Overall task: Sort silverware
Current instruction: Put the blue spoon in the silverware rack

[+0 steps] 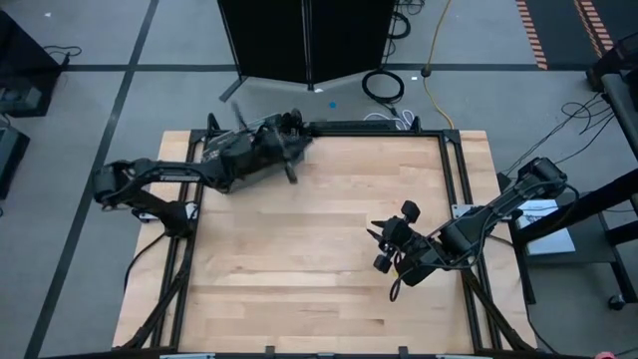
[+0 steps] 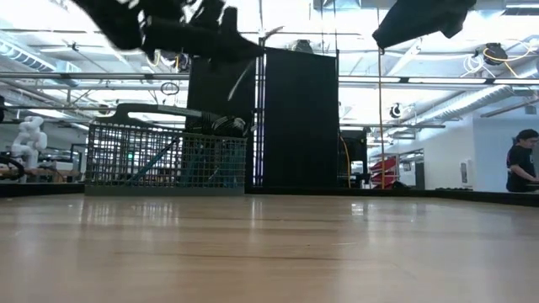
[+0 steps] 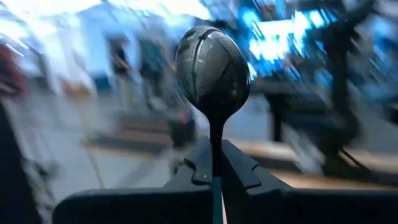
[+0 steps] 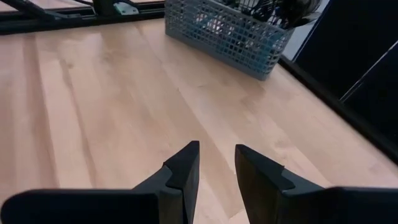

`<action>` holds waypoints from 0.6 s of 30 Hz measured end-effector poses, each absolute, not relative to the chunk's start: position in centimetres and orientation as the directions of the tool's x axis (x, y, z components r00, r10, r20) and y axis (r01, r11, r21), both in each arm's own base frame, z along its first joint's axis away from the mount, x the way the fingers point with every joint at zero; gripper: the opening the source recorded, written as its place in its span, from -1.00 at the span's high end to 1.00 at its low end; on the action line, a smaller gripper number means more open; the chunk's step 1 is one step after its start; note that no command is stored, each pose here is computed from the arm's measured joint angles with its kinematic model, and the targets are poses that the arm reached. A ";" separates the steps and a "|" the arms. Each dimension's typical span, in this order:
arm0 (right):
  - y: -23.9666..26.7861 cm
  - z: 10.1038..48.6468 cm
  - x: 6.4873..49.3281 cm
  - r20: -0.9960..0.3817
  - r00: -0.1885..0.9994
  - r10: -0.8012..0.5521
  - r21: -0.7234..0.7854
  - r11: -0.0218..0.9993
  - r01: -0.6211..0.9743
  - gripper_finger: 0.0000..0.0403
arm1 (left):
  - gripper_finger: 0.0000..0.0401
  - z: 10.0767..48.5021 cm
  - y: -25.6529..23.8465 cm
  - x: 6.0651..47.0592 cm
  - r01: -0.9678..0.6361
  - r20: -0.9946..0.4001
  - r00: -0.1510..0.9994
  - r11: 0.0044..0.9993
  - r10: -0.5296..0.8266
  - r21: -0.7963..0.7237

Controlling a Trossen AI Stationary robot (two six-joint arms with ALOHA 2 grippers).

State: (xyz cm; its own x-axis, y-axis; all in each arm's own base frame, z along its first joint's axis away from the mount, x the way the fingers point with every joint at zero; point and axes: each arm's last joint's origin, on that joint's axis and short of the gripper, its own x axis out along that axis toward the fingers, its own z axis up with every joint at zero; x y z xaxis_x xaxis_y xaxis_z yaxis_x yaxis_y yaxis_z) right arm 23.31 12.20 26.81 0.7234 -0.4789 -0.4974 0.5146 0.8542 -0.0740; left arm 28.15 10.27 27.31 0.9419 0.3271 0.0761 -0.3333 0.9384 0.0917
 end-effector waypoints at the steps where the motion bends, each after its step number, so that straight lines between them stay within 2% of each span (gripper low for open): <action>1: 12.2 26.7 23.4 -0.494 0.721 -0.486 -0.087 0.853 0.515 0.51 | 1.00 27.0 11.1 27.5 -0.369 0.135 0.925 0.925 0.356 0.093; 5: 11.9 26.7 23.6 -0.478 0.711 -0.515 -0.112 0.839 0.533 0.51 | 1.00 26.1 14.9 25.9 -0.465 0.277 0.860 0.881 0.428 0.083; 14: 11.0 26.7 24.2 -0.474 0.698 -0.536 -0.115 0.824 0.555 0.51 | 1.00 24.7 21.5 26.0 -0.399 0.286 0.875 0.916 0.390 -0.028; 18: 10.7 26.7 24.3 -0.476 0.693 -0.542 -0.123 0.821 0.558 0.51 | 1.00 25.0 22.3 26.7 -0.404 0.296 0.875 0.915 0.384 0.007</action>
State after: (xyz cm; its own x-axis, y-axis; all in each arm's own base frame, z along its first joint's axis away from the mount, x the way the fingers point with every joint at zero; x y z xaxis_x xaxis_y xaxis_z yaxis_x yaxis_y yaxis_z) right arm 24.31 10.71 26.74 0.6928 -0.5418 -0.4759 0.5577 0.8209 -0.1228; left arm 26.66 22.29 24.95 0.8747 0.3839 0.2958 -0.4038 0.9148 0.0068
